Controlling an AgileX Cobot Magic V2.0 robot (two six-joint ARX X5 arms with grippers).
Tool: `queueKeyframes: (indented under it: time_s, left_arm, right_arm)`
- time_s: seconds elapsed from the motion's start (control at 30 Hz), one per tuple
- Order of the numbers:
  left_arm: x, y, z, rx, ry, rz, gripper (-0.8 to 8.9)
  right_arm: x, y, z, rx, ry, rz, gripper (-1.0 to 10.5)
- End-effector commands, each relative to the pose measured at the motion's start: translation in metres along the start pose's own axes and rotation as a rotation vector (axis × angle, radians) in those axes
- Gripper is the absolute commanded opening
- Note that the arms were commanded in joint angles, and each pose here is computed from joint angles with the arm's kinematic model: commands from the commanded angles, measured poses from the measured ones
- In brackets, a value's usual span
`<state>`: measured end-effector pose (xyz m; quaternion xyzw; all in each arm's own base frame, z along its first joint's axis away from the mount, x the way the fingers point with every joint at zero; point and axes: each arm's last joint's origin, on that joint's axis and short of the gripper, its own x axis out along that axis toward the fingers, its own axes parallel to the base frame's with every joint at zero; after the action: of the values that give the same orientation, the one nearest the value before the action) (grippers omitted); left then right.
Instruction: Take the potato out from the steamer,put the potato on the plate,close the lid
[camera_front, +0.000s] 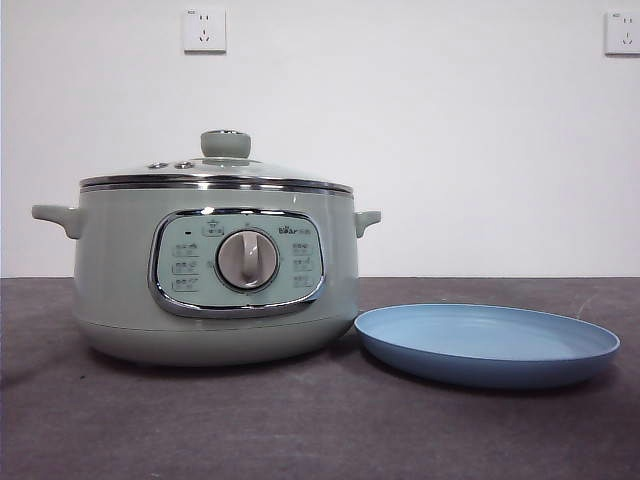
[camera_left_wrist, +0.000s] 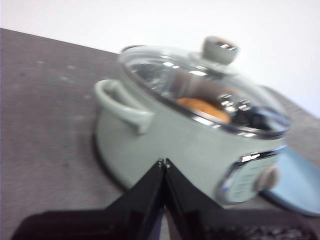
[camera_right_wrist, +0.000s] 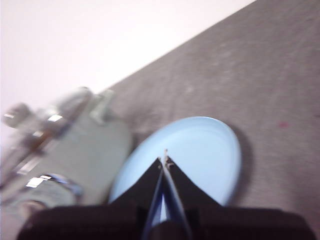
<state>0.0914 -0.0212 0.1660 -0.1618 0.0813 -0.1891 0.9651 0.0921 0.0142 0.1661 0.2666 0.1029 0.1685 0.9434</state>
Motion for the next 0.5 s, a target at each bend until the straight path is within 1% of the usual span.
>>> queueKeyframes:
  time_s: [0.03, 0.27, 0.37, 0.5]
  left_arm:
    - [-0.008, -0.01, 0.021, -0.027, -0.049, -0.046, -0.08]
    - [-0.029, -0.034, 0.073, -0.005, -0.098, -0.079, -0.08]
    - [-0.034, -0.043, 0.096, 0.005, -0.117, -0.091, -0.08]
    - [-0.037, -0.055, 0.123, 0.041, -0.119, -0.147, -0.08]
  right_arm:
    - [-0.006, 0.014, 0.018, 0.028, -0.037, 0.066, -0.1]
    - [-0.018, 0.053, 0.072, -0.017, -0.082, 0.153, -0.1]
    - [-0.021, 0.071, 0.098, -0.085, -0.089, 0.199, -0.1]
    - [-0.02, 0.092, 0.13, -0.172, -0.078, 0.264, -0.1]
